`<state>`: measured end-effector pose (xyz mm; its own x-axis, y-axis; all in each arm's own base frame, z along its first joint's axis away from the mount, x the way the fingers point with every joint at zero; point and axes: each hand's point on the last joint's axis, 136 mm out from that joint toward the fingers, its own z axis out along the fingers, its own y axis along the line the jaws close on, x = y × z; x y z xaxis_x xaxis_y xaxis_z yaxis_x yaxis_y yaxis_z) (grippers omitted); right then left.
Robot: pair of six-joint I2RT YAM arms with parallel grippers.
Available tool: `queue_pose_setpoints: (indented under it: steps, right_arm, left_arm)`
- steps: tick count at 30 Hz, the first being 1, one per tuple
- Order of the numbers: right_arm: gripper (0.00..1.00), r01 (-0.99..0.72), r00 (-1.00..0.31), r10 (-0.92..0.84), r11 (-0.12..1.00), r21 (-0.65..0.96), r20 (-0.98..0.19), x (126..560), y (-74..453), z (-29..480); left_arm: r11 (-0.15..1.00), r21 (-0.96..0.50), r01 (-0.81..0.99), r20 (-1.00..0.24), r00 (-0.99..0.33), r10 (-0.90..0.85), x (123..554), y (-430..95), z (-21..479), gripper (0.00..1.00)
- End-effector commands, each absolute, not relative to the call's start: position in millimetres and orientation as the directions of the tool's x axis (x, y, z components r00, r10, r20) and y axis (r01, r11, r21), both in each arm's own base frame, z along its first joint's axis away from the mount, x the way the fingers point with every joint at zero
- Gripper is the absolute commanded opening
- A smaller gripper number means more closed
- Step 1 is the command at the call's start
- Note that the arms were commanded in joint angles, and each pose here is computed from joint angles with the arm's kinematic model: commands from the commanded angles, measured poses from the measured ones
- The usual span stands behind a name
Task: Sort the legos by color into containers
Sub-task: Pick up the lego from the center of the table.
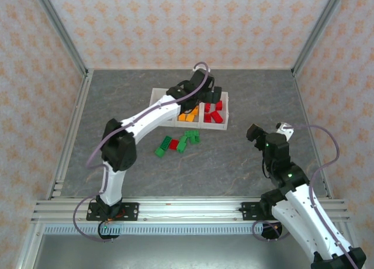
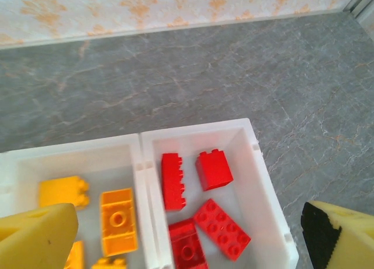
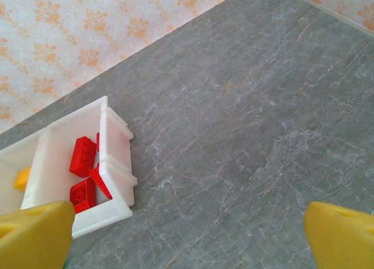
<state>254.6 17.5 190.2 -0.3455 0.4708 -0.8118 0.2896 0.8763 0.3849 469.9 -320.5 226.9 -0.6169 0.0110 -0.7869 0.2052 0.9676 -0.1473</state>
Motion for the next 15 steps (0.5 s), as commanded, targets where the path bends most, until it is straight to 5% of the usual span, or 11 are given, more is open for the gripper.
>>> queue_pose_setpoints:
  steps: [1, 11, 15]
  right_arm:
    - [1.0, 0.28, -0.326, 0.485, 0.869, 0.407, -0.811, 256, 19, 202]
    - [1.0, 0.272, -0.334, 0.491, 0.868, 0.417, -0.805, 257, 22, 199]
    - [1.0, 0.278, -0.335, 0.496, 0.864, 0.419, -0.801, 256, 21, 197]
  left_arm:
    - [0.979, -0.08, 0.189, -0.778, -0.625, 0.057, 451, -292, 232, 0.99]
    - [0.958, 0.029, 0.284, -0.615, -0.751, 0.242, 363, -259, 170, 0.99]
    - [0.935, 0.098, 0.342, -0.506, -0.792, 0.342, 328, -259, 132, 0.91]
